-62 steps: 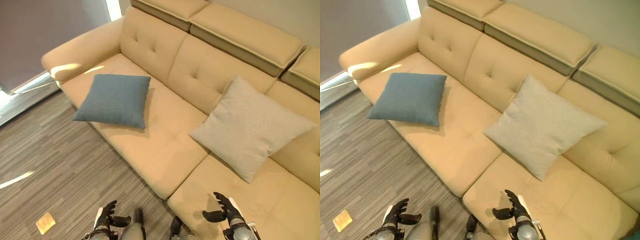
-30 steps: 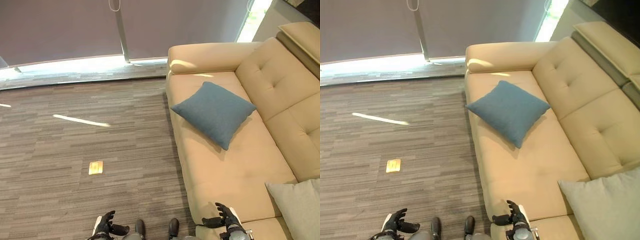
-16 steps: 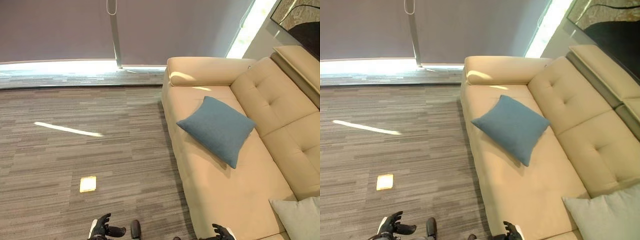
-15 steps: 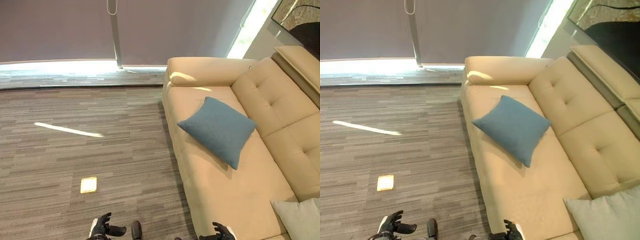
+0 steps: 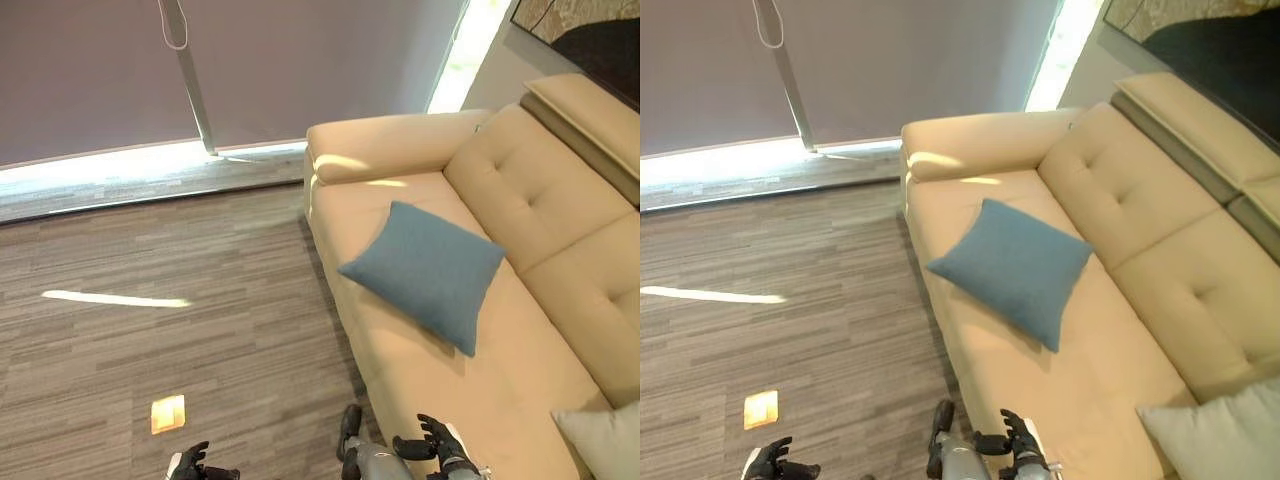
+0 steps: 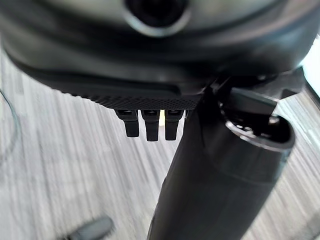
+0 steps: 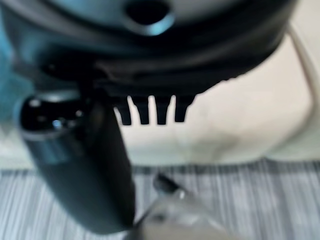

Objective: Pick up all the scattered cushions and arrange them neatly on the sofa.

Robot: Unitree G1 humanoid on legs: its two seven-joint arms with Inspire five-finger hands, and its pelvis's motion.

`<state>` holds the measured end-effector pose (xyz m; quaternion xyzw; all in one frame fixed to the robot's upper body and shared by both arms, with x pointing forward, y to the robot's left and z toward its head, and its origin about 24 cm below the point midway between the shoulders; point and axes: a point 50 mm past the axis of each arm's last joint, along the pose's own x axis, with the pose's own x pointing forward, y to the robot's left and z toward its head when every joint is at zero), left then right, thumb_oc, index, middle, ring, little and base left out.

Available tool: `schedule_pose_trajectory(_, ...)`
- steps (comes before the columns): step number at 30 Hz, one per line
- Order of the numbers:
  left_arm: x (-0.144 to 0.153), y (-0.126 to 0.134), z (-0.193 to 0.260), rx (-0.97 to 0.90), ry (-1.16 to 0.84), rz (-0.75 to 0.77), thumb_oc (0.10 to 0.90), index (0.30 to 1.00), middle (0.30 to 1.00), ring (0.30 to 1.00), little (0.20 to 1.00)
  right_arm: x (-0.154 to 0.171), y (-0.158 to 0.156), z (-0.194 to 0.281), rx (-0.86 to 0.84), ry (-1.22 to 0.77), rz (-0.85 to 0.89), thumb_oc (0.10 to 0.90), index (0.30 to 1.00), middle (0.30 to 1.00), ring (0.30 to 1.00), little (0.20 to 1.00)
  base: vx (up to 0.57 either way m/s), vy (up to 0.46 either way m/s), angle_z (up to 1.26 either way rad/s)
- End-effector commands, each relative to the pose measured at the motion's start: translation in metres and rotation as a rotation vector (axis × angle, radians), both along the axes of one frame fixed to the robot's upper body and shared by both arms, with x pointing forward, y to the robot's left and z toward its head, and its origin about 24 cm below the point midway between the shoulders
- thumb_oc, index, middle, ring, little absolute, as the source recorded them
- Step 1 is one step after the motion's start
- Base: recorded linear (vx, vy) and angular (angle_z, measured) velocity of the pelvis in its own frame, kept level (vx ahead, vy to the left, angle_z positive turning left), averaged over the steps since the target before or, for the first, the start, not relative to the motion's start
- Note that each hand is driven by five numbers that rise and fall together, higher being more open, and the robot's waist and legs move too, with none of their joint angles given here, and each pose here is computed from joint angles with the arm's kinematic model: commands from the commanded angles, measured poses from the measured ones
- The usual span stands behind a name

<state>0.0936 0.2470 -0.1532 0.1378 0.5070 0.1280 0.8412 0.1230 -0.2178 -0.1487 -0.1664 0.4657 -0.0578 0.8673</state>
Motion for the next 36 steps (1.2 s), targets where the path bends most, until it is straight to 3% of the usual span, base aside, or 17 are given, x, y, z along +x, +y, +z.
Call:
schedule_pose_trajectory(1, 0.019, -0.006, 0.005, -0.015, -0.074, -0.046, 0.8, 0.9, 0.9, 0.9, 0.9, 0.002, -0.016, 0.004, -0.036, -0.02, -0.044, 0.8, 0.9, 0.9, 0.9, 0.9, 0.26, -0.179, 0.24)
schedule_pose_trajectory(8, 0.037, -0.018, 0.009, -0.055, -0.137, -0.061, 0.8, 0.9, 0.9, 0.9, 0.9, 0.006, -0.02, 0.005, -0.037, -0.026, -0.064, 0.8, 0.9, 0.9, 0.9, 0.9, 0.14, -0.053, -0.21)
schedule_pose_trajectory(20, 0.022, -0.022, 0.002, -0.062, -0.082, -0.03, 0.8, 0.9, 0.9, 0.9, 0.9, 0.007, -0.022, 0.006, -0.072, -0.023, -0.038, 0.8, 0.9, 0.9, 0.9, 0.9, 0.2, 0.165, -0.64)
schedule_pose_trajectory(28, 0.039, 0.001, 0.014, -0.003, -0.162, 0.018, 0.8, 0.9, 0.9, 0.9, 0.9, 0.019, -0.012, 0.008, -0.075, -0.045, 0.013, 0.8, 0.9, 0.9, 0.9, 0.9, 0.04, 0.174, -0.65)
schedule_pose_trajectory(36, 0.034, 0.012, 0.016, 0.015, -0.17, 0.088, 0.8, 0.9, 0.9, 0.9, 0.9, 0.016, -0.022, 0.009, -0.122, -0.033, -0.002, 0.8, 0.9, 0.9, 0.9, 0.9, 0.03, -0.008, -0.44)
